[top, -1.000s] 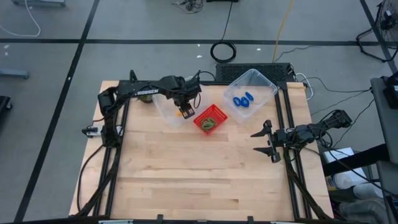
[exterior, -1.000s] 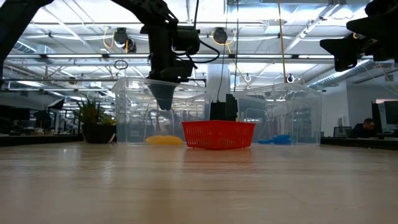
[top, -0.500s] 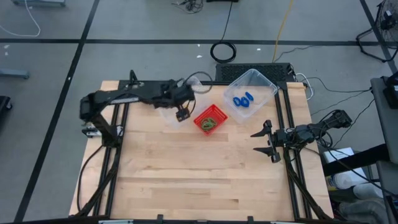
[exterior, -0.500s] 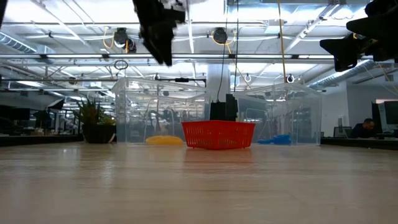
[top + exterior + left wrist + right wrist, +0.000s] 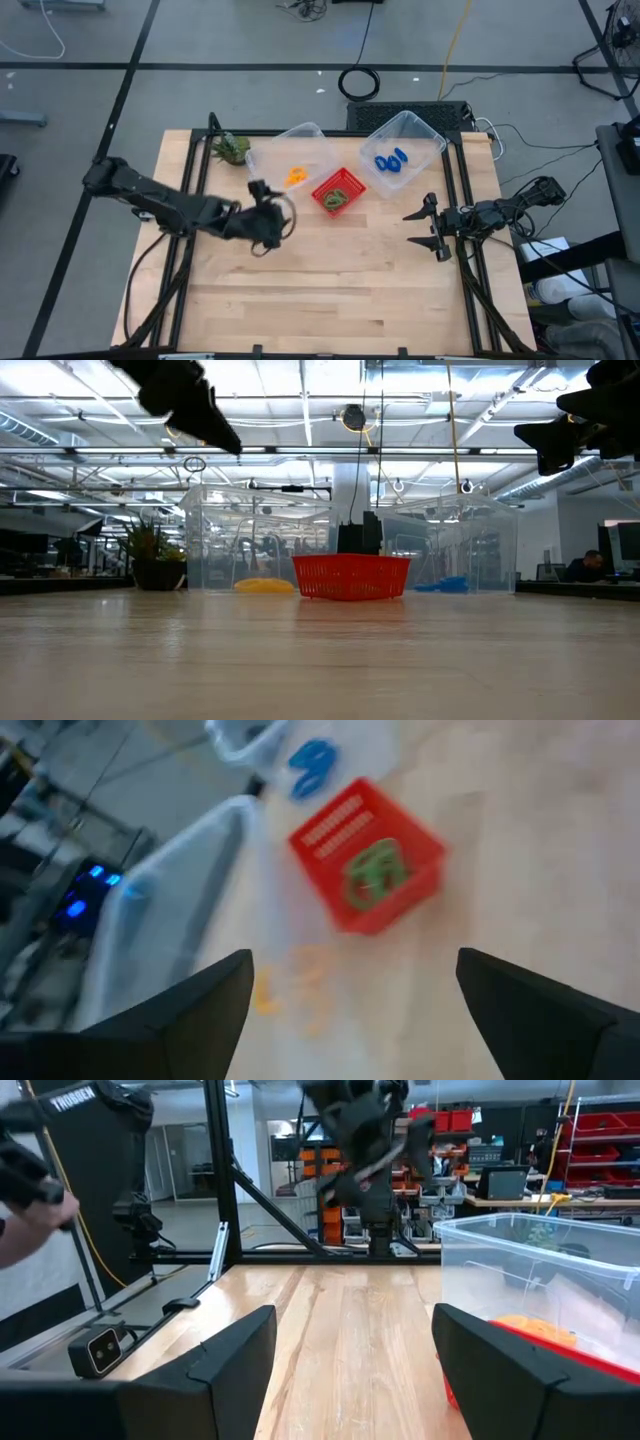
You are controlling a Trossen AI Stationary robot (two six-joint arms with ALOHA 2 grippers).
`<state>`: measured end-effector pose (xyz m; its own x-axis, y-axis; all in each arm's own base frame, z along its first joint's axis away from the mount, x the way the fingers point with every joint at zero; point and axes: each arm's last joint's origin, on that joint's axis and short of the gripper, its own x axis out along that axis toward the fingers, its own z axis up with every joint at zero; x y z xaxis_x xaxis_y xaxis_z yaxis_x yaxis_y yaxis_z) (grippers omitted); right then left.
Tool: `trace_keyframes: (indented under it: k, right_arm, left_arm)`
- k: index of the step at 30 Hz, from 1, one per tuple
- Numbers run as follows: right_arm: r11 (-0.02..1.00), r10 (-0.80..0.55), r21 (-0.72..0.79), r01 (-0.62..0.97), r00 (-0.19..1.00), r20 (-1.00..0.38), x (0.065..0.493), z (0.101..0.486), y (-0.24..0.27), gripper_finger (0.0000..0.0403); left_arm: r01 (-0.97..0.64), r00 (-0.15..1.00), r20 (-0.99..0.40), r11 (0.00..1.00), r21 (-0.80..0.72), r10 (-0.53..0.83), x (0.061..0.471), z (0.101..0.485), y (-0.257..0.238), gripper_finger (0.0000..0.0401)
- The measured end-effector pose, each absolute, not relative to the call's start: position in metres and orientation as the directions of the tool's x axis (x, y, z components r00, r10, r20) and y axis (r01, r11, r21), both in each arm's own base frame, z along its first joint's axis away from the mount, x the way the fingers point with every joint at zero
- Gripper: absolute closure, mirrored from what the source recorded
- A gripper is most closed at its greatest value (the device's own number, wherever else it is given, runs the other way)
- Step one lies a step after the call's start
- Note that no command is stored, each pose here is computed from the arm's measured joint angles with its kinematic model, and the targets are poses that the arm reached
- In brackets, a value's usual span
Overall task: Sort spring keychains
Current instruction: Adjust the left transparent bin
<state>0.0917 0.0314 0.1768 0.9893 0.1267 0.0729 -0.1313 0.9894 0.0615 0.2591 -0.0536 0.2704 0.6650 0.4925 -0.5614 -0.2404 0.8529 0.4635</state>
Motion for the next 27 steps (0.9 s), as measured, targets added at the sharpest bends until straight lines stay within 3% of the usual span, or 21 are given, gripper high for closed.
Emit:
trace_keyframes:
  k: [11, 27]
  right_arm:
    - [0.990, 0.126, 0.061, -0.131, 0.989, 0.071, 0.092, 0.177, 0.031, 0.0147]
    - [0.990, 0.127, 0.061, -0.131, 0.989, 0.070, 0.092, 0.177, 0.031, 0.0147]
  left_arm:
    - [-0.228, 0.854, -0.399, 0.929, 0.291, 0.334, 0.230, 0.188, -0.071, 0.0034]
    - [-0.382, 0.891, -0.186, 0.906, 0.183, 0.414, 0.172, 0.136, -0.026, 0.0043]
